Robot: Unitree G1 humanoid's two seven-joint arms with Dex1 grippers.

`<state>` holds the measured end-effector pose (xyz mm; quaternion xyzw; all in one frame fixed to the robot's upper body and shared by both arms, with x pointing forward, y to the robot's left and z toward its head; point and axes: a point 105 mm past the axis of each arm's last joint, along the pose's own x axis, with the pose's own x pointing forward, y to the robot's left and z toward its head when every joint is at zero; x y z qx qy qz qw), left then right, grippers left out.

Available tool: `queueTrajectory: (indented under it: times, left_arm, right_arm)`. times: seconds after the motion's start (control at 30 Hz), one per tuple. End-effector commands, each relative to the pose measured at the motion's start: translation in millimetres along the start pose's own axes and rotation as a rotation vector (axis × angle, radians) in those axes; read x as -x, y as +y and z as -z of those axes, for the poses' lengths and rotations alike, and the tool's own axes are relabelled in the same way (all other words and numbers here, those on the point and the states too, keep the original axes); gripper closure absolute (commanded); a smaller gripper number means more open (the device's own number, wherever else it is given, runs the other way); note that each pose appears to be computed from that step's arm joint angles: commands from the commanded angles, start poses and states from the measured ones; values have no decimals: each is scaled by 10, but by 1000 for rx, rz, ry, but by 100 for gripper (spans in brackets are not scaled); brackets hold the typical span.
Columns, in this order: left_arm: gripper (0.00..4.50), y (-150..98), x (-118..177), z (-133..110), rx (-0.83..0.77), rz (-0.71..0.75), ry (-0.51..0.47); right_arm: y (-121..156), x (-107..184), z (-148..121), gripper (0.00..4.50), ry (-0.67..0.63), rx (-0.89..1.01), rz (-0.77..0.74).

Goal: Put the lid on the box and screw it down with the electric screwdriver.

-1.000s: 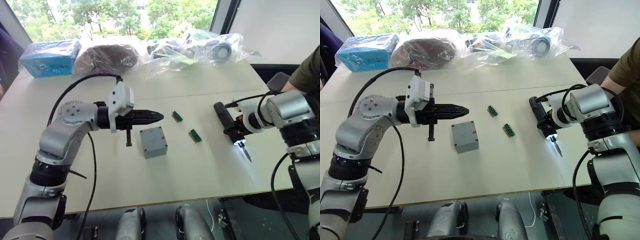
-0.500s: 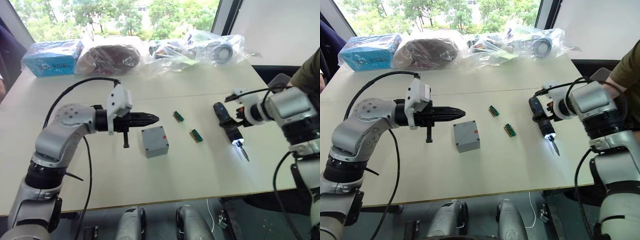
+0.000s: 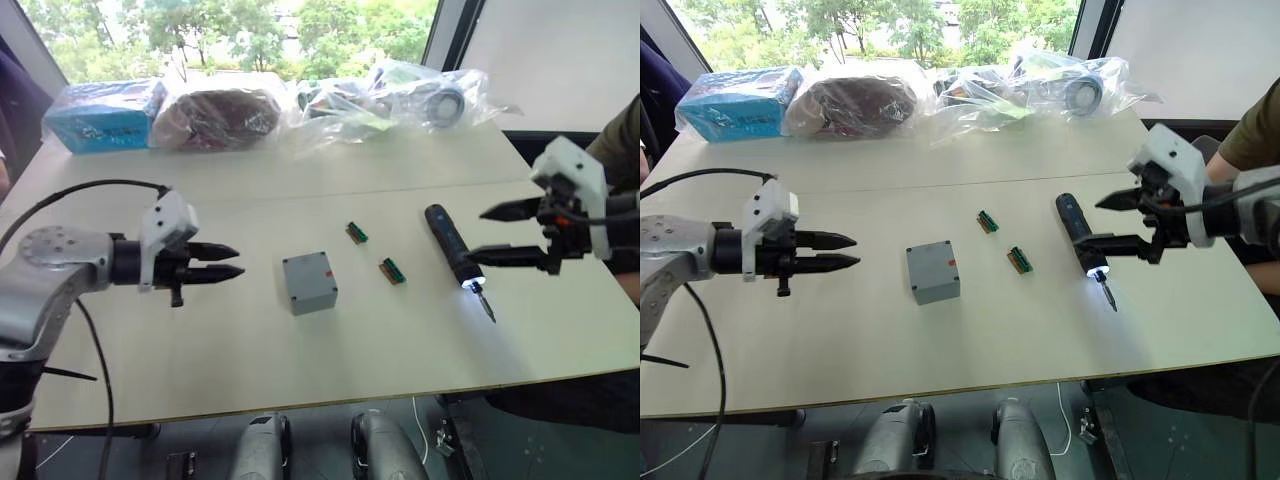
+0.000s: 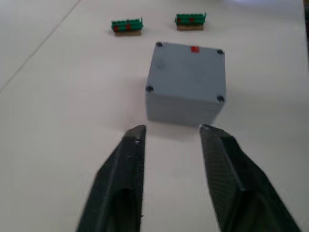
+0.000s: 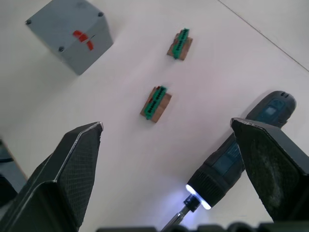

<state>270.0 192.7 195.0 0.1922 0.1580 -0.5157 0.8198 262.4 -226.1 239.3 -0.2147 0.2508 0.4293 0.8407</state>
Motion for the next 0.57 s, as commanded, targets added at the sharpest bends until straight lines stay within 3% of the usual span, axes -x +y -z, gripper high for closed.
queueTrajectory:
  times: [0.03, 0.13, 0.57]
  left_arm:
    - [114, -44, 219, -143, -25, -18, -10]
    - [1, -49, 350, -75, -10, -34, 34]
    - [1, -21, 534, -91, -59, -67, 64]
  right_arm:
    - [120, 174, -38, 0, -24, 100, 6]
    - [159, 223, 84, 0, 11, 116, 9]
    - [105, 373, 163, 0, 49, 123, 53]
